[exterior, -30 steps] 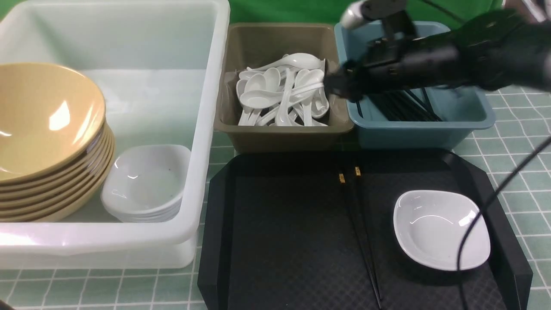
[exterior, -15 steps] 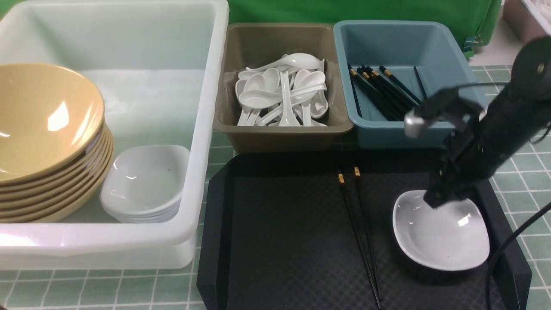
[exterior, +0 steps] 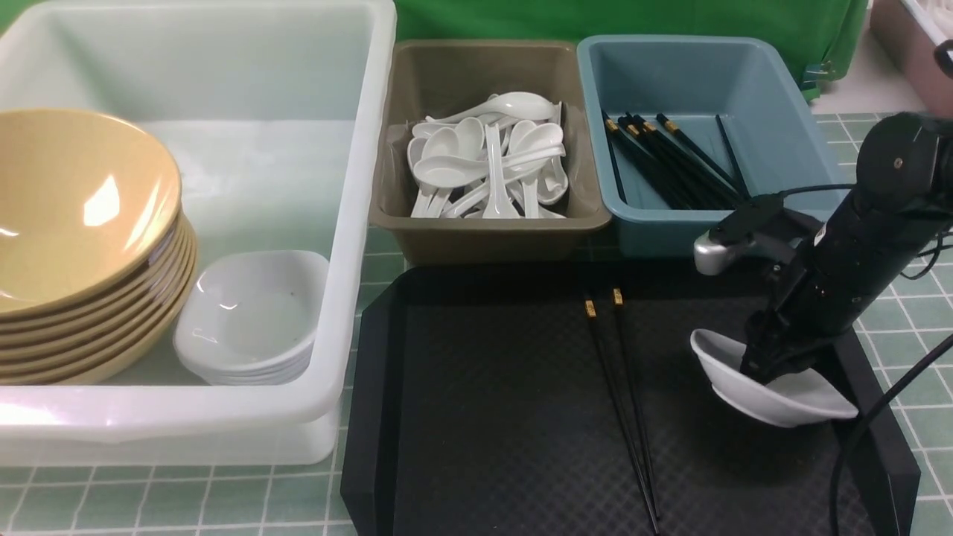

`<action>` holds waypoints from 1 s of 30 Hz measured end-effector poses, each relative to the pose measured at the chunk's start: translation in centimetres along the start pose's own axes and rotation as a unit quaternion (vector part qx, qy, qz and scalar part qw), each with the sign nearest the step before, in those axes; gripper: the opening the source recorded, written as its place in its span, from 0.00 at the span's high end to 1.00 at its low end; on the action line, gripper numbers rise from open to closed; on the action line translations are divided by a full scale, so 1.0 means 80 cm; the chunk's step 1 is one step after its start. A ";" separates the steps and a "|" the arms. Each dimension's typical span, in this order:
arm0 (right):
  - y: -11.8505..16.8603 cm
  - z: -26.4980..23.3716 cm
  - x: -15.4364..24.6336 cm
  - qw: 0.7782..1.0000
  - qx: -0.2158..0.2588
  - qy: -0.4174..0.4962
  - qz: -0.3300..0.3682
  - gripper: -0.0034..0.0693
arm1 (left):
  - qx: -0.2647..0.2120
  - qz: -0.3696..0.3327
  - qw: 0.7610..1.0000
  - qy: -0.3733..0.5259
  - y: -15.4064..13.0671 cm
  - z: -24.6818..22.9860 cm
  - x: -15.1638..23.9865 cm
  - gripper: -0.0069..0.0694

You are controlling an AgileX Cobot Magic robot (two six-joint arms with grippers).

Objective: On blue table put chopsticks spoon bowls plates into blue grey white boxes.
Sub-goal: 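Reach for and grasp the small white dish on the black tray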

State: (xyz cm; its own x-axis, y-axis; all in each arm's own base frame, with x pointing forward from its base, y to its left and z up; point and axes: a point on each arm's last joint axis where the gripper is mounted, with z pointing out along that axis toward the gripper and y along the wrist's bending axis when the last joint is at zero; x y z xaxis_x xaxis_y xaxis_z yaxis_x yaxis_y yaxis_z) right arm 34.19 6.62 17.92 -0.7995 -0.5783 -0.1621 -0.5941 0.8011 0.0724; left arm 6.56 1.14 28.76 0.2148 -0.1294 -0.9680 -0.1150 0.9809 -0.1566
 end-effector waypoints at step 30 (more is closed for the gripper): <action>0.022 -0.062 -0.013 0.995 -0.081 0.006 0.056 0.86 | -0.003 -0.001 1.000 -0.003 0.001 0.000 0.000 0.74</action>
State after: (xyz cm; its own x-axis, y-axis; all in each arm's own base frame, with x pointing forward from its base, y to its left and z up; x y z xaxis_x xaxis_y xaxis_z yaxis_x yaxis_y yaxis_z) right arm 33.50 7.86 23.12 -0.8616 -0.4898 -0.1331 -0.5074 0.8257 0.2465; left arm 6.55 1.19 28.78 0.2208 -0.1296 -0.9667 -0.1197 0.9800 -0.1587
